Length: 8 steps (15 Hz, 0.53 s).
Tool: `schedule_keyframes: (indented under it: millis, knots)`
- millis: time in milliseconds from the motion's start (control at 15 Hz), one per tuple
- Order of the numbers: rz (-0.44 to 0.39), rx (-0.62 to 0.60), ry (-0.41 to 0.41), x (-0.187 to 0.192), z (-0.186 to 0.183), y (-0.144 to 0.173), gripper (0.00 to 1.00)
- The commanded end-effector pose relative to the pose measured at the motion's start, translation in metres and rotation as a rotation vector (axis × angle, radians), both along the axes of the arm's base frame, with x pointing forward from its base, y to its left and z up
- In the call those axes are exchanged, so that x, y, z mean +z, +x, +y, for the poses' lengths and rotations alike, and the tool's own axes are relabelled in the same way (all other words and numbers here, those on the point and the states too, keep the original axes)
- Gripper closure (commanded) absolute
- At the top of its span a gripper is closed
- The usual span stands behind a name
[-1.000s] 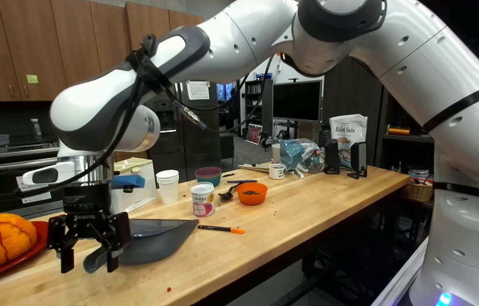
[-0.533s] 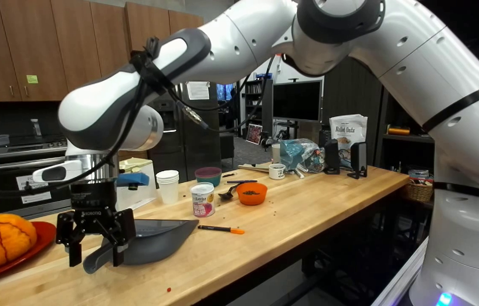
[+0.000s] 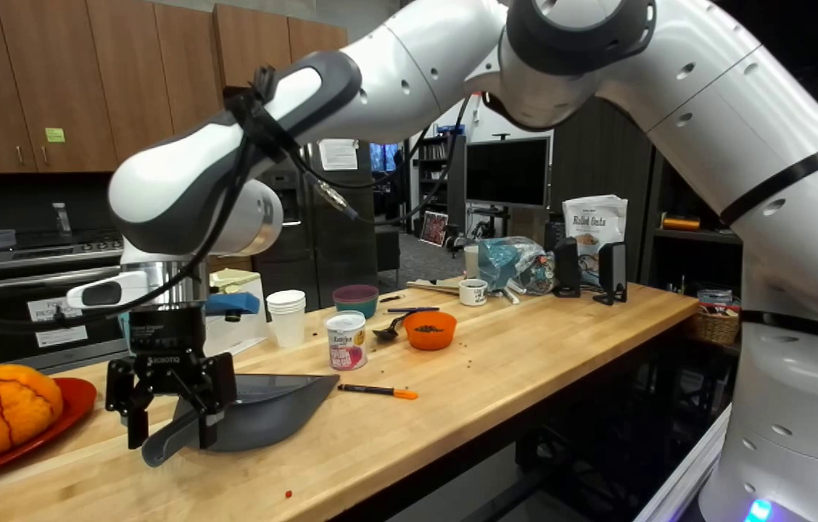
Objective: Move the dust pan to the right
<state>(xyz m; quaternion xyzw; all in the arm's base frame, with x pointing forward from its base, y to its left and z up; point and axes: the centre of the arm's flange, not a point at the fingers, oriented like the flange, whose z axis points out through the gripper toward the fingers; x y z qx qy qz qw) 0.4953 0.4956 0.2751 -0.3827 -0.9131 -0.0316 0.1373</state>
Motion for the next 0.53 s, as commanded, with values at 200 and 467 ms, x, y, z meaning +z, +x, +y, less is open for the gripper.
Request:
schedule_keyframes:
  millis: [200, 467]
  knots:
    - [-0.011, -0.010, -0.018, 0.0073, -0.0153, -0.0017, 0.52]
    - [-0.014, -0.020, -0.012, 0.0078, -0.0192, -0.0009, 0.83]
